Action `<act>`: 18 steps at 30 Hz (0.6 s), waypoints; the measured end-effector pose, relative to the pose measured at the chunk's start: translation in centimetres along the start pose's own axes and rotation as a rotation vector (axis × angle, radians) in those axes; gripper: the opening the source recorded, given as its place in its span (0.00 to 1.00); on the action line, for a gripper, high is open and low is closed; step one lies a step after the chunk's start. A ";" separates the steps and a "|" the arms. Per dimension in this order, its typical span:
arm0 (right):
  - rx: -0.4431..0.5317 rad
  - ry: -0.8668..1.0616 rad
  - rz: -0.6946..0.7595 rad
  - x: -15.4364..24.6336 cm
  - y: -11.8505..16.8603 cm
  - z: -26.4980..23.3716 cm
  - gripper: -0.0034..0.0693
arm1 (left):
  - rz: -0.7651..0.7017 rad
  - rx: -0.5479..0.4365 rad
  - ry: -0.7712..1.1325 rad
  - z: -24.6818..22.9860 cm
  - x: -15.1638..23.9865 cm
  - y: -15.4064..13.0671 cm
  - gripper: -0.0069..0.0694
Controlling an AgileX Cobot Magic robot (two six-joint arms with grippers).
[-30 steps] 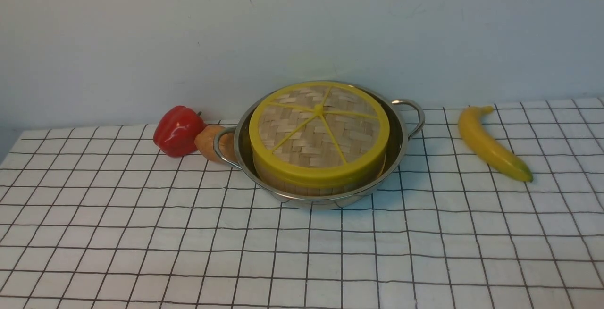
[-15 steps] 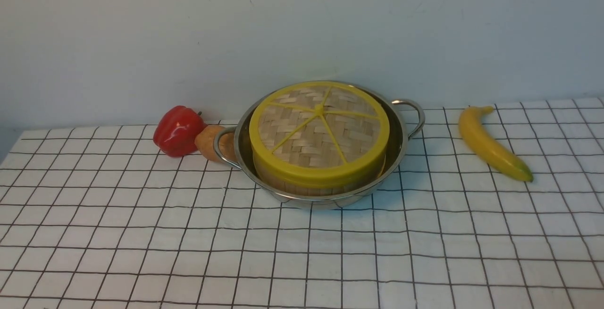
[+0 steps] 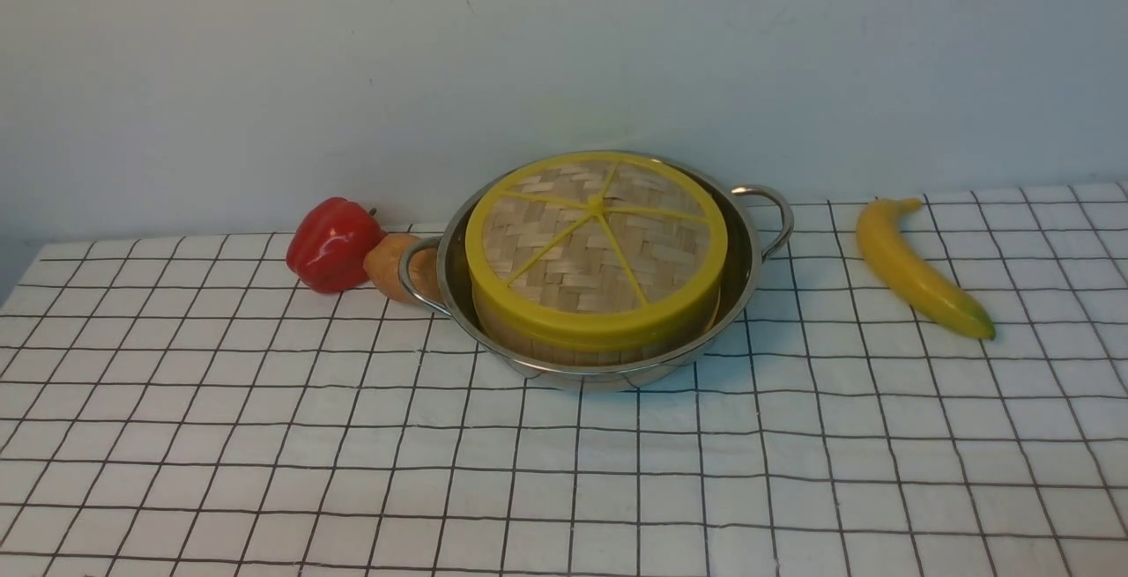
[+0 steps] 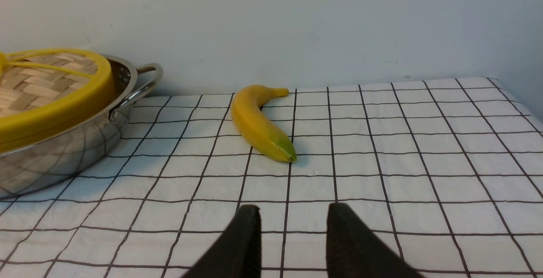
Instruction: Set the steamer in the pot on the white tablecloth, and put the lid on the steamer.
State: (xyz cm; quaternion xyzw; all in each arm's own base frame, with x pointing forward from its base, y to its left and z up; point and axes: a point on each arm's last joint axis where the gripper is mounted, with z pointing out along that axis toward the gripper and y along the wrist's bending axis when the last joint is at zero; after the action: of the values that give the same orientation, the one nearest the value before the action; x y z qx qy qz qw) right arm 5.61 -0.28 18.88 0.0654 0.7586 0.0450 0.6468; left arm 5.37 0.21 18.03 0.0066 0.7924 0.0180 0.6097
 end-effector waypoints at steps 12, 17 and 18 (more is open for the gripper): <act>0.000 0.000 0.000 0.0 0.0 0.0 0.38 | 0.000 0.000 0.000 0.0 0.0 0.0 0.39; 0.000 0.000 0.000 0.0 0.0 0.0 0.38 | 0.000 0.000 0.000 0.0 0.0 0.0 0.41; 0.000 0.000 0.000 0.0 0.0 0.0 0.38 | 0.000 0.000 0.000 0.0 0.0 0.0 0.41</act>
State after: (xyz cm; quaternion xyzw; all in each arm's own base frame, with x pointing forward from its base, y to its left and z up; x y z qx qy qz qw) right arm 5.61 -0.28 18.88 0.0654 0.7586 0.0450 0.6468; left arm 5.37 0.21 18.03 0.0066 0.7924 0.0180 0.6097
